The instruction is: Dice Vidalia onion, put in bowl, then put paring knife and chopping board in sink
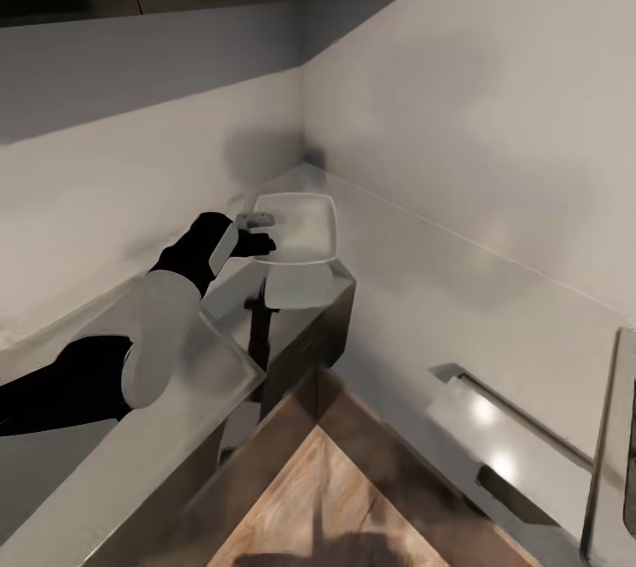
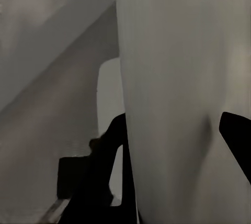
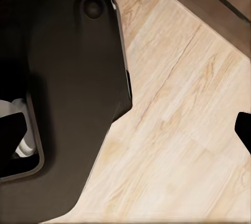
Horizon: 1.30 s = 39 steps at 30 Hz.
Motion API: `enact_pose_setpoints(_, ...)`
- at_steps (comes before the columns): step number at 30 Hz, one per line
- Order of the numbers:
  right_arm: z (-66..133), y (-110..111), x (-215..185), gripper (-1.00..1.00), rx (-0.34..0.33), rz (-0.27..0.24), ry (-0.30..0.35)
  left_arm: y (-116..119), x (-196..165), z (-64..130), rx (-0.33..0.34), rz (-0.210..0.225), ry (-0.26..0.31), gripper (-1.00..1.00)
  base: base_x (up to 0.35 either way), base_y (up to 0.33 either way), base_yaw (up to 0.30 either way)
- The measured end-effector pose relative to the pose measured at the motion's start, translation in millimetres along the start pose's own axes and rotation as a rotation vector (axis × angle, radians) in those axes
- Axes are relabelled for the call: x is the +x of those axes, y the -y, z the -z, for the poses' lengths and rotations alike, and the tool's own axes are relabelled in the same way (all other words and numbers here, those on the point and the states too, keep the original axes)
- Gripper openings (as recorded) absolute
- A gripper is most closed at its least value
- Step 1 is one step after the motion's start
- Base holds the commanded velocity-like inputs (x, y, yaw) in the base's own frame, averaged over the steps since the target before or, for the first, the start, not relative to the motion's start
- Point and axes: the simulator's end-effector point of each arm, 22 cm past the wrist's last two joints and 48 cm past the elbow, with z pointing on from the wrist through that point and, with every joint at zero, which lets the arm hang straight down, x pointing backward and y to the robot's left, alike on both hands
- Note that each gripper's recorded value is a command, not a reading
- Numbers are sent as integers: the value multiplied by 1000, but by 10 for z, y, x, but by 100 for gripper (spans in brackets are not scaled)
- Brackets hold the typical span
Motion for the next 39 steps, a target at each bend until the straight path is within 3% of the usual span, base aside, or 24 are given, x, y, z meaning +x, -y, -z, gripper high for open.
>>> enact_pose_setpoints(6, -17, -9, -22, 100, -2, -1, 9, 18, -123, 94, 3, 1, 26, -100, -330, 0, 0)
enact_pose_setpoints(9, -26, -9, -34, 100, -2, -2, 15, 40, -414, 272, 7, -1, 94, -100, -202, 0, 0)
enact_pose_setpoints(15, -42, -17, -56, 100, -3, -3, 24, 60, -643, 485, 9, -5, 134, -100, -62, 0, 0)
enact_pose_setpoints(28, -62, -17, -82, 100, -2, -6, 32, 62, -699, 556, 9, -3, 144, -100, -304, 0, 3)
enact_pose_setpoints(39, -82, -23, -110, 100, -3, -8, 43, 79, -748, 631, 10, -5, 154, -100, -330, 0, 188)
